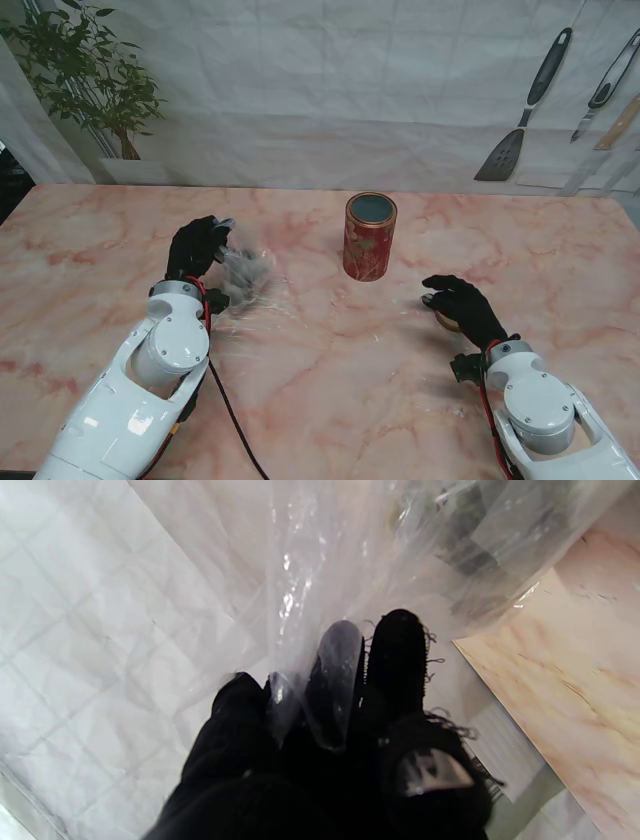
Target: Insert tea bags into the tea bag box
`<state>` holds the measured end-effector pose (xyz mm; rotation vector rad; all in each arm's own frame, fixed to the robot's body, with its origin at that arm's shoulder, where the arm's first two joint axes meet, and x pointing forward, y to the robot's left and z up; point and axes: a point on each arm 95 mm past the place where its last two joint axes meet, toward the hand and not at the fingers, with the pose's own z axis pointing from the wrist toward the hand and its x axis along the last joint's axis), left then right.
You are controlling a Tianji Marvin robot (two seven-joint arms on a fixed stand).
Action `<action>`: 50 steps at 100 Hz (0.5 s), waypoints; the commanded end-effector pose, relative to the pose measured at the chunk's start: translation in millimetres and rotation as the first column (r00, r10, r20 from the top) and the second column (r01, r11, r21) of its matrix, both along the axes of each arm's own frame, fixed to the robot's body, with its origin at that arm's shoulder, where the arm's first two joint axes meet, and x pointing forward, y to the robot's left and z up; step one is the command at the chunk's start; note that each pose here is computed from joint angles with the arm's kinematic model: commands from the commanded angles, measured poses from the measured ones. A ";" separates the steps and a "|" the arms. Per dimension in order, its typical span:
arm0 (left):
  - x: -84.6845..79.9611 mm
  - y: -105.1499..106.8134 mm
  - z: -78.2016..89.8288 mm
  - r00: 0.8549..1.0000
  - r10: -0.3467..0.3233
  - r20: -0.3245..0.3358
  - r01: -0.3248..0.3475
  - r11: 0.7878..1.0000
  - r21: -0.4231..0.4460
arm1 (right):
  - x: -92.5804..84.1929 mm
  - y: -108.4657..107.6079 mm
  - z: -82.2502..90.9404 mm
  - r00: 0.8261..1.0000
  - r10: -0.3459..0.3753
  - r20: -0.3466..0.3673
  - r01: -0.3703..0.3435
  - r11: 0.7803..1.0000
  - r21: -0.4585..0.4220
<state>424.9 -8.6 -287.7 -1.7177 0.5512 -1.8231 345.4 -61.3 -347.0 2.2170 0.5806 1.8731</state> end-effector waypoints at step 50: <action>11.2 44.4 4.7 0.987 0.142 -0.076 -0.136 0.988 0.074 | 0.4 6.1 -4.6 0.999 0.036 -0.023 -0.035 0.999 0.020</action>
